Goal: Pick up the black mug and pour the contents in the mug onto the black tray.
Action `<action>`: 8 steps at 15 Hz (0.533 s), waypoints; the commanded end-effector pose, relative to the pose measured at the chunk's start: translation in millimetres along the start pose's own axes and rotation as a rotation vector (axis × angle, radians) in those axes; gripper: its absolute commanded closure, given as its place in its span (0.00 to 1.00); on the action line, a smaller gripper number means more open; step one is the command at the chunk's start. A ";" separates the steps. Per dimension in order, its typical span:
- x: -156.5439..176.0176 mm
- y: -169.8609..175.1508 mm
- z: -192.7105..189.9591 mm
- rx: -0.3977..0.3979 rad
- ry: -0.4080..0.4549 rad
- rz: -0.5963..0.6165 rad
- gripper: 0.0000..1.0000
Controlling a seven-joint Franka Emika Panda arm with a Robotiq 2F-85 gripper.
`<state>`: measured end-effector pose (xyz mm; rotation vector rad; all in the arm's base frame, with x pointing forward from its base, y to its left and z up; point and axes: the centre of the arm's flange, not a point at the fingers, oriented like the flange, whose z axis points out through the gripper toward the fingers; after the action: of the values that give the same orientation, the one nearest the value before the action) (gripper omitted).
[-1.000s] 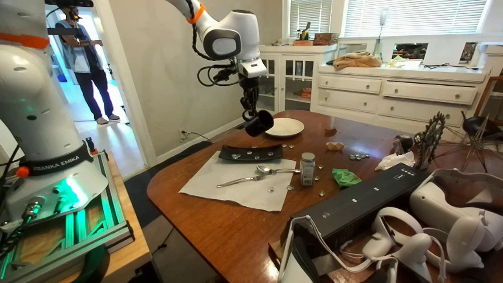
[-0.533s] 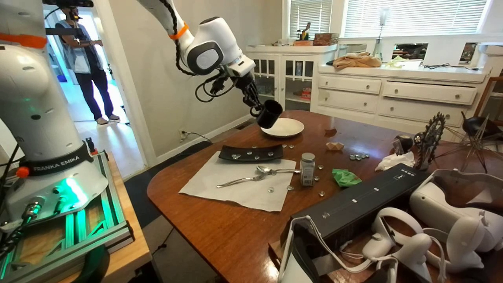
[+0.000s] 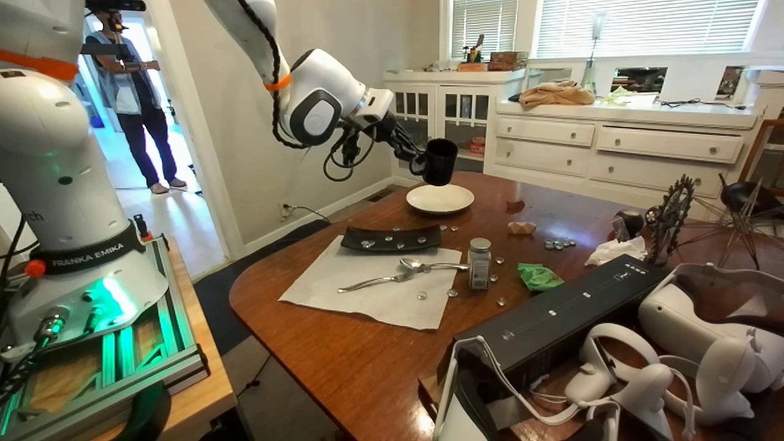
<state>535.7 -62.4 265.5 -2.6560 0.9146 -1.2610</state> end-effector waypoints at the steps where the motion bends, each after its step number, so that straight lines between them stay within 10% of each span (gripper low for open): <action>1: -4.3 12.6 28.8 0.003 0.127 -0.149 0.95; 8: 0.1 55.3 70.1 -0.087 0.308 -0.444 0.95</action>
<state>544.9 -107.6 216.7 -2.8626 0.5067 -1.6142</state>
